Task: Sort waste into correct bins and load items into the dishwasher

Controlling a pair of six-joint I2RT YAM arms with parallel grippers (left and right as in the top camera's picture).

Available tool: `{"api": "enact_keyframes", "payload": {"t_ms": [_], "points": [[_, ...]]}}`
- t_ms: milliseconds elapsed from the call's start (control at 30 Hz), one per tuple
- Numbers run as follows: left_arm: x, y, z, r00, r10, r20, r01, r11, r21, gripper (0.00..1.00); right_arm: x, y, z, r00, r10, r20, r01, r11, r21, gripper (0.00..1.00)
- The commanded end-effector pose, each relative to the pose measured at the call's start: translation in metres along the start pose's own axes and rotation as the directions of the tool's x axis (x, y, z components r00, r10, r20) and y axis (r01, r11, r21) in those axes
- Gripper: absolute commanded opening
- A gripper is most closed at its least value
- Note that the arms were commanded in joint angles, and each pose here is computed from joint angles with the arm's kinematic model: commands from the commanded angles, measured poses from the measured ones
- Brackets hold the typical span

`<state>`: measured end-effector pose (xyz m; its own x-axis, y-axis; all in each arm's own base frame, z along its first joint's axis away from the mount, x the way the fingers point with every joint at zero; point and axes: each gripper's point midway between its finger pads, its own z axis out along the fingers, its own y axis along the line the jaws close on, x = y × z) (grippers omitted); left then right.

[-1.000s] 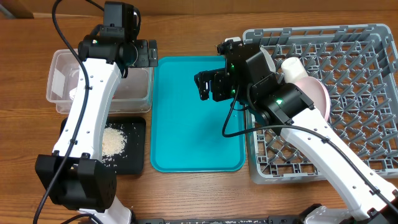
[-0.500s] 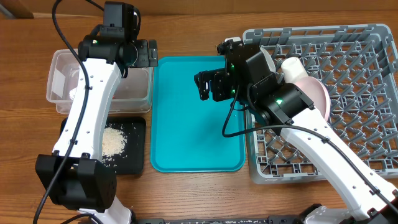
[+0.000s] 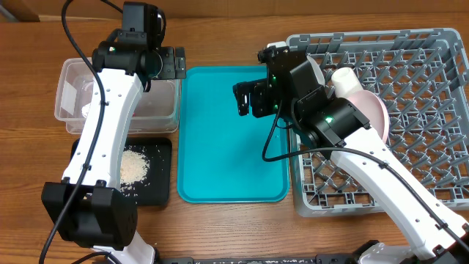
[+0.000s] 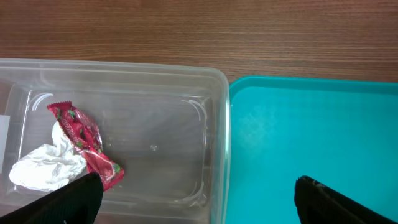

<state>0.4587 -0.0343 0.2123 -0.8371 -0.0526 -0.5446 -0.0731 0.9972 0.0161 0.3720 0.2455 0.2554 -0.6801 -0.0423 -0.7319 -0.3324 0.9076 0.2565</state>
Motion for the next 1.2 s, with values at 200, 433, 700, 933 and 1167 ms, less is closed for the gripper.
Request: {"api": "enact_keyframes", "payload": {"t_ms": [200, 433, 700, 933, 1167], "points": [[-0.002, -0.001, 0.001, 1.0, 0.012, 0.002, -0.012, 1.0, -0.009, 1.0, -0.074, -0.014, -0.058, 0.95, 0.005, 0.311, -0.032, 0.996, 0.081, 1.0], [-0.002, -0.001, 0.001, 1.0, 0.012, 0.002, -0.012, 1.0, -0.009, 1.0, -0.103, -0.042, -0.143, 0.872, 0.047, 0.486, -0.1, 0.991, 0.084, 1.0], [-0.002, -0.001, 0.001, 1.0, 0.012, 0.001, -0.012, 1.0, -0.009, 1.0, -0.077, -0.095, -0.231, 0.776, 0.067, 0.627, -0.202, 0.968, 0.146, 1.0], [-0.002, -0.001, 0.001, 1.0, 0.012, 0.001, -0.012, 1.0, -0.009, 1.0, -0.004, -0.127, -0.259, 0.717, 0.062, 0.695, -0.263, 0.947, 0.187, 1.0], [-0.002, -0.001, 0.001, 1.0, 0.012, 0.002, -0.012, 1.0, -0.009, 1.0, 0.057, -0.145, -0.246, 0.654, 0.048, 0.755, -0.27, 0.947, 0.173, 1.0]]}}
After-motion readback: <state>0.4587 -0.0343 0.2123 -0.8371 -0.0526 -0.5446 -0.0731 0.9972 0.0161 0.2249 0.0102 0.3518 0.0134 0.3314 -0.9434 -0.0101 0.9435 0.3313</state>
